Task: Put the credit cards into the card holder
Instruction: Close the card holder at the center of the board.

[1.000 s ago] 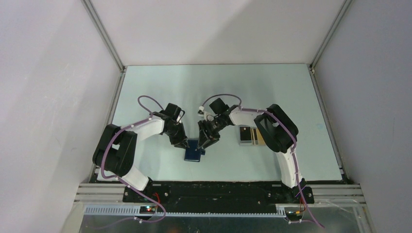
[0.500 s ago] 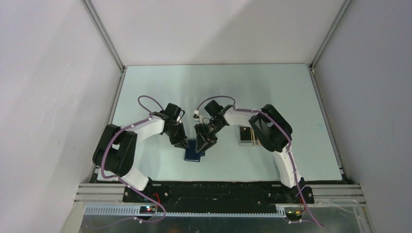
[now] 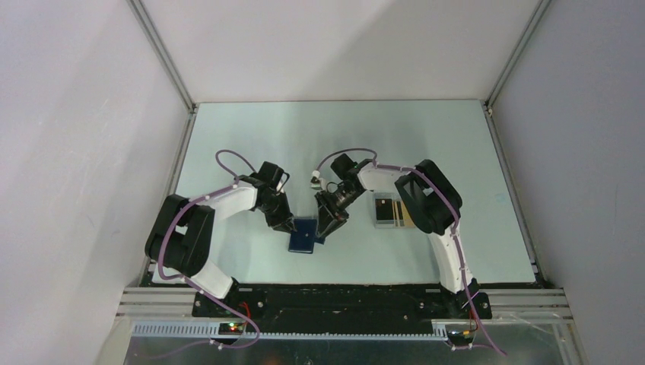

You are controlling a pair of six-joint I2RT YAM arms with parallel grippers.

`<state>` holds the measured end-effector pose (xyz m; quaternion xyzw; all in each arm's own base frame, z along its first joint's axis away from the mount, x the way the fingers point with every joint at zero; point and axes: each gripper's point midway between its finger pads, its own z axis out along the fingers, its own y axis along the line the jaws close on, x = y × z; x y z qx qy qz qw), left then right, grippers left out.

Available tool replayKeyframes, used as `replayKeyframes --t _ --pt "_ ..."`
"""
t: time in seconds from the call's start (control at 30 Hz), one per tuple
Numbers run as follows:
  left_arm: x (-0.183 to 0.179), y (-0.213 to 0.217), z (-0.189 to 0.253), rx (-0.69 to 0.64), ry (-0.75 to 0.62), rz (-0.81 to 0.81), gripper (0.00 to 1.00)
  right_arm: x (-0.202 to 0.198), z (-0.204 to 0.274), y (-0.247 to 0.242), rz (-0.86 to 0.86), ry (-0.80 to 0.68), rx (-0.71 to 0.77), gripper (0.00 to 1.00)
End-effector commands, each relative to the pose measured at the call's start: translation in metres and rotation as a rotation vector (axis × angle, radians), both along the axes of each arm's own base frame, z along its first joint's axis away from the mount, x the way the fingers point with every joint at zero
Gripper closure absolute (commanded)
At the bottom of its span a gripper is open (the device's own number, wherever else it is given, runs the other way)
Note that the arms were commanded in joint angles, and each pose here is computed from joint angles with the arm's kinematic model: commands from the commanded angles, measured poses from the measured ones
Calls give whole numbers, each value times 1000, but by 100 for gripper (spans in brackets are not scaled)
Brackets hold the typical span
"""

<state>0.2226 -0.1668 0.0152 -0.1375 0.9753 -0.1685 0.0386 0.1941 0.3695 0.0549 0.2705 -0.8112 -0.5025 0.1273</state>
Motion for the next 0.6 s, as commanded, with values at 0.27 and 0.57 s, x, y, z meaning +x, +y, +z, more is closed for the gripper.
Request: replayKeyframes --t 0.27,0.57 --pt "-10 9 -21 120 15 66 79 34 31 -26 -161 -144 -130 53" --pt "0 5 8 89 -96 140 64 22 22 -27 -175 -156 -253 49"
